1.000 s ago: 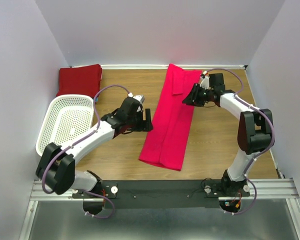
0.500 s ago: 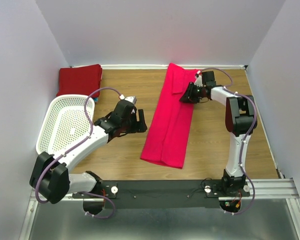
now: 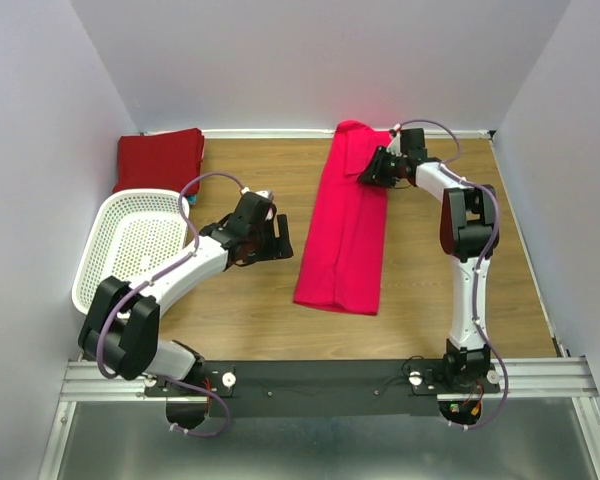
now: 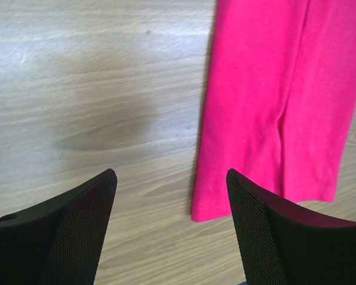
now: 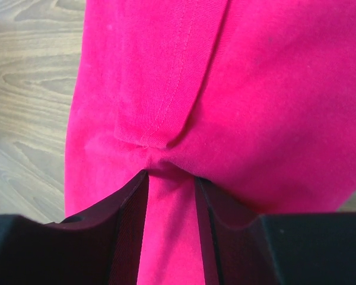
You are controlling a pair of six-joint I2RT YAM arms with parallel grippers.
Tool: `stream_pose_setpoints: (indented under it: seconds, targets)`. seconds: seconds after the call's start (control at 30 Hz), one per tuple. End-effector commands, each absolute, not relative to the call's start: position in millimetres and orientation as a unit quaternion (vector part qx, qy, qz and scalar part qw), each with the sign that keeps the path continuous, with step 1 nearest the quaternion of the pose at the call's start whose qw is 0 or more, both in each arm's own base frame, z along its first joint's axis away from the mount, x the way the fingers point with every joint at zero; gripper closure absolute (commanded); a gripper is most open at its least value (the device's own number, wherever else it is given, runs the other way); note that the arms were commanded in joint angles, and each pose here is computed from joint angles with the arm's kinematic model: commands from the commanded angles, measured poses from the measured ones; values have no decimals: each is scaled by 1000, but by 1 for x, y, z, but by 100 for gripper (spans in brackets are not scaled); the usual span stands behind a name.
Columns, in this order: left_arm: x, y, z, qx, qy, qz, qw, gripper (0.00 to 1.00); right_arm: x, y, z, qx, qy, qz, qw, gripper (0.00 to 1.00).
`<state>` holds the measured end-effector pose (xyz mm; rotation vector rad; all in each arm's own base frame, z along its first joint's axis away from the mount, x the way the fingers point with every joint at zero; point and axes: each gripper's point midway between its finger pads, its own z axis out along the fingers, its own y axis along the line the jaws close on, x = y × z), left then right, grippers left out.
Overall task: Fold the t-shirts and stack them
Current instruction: Fold the tshirt
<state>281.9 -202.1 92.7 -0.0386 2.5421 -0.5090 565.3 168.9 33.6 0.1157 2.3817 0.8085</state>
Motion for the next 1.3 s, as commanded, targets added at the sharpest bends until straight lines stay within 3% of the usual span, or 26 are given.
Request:
stream_pose_setpoints:
  seconds: [0.0,0.17,0.2,0.27,0.33,0.5,0.6,0.73,1.0,1.27]
  targets:
    - [289,-217,107,5,937,-217,273,18,567,148,19,74,910,271,304,54]
    - [274,-225,99,29,941,-231,247,18,516,151,35,87,915,284,273,51]
    - [269,-227,95,36,943,-229,238,18,510,152,66,79,908,288,295,45]
    - [257,-232,87,57,948,-221,223,18,483,154,74,73,911,286,288,38]
    - [246,-238,79,78,953,-207,209,18,458,153,104,71,911,279,294,35]
    - [224,-242,62,110,961,-174,183,20,367,144,96,60,955,171,233,32]
    - [215,-242,53,116,966,-156,173,23,280,136,63,59,979,131,148,32]
    - [205,-248,48,125,968,-147,163,23,219,141,62,80,977,149,127,32]
    - [200,-252,44,131,969,-135,157,25,162,157,43,61,986,144,64,33]
    - [196,-256,38,140,970,-131,149,26,154,170,31,43,989,131,47,42]
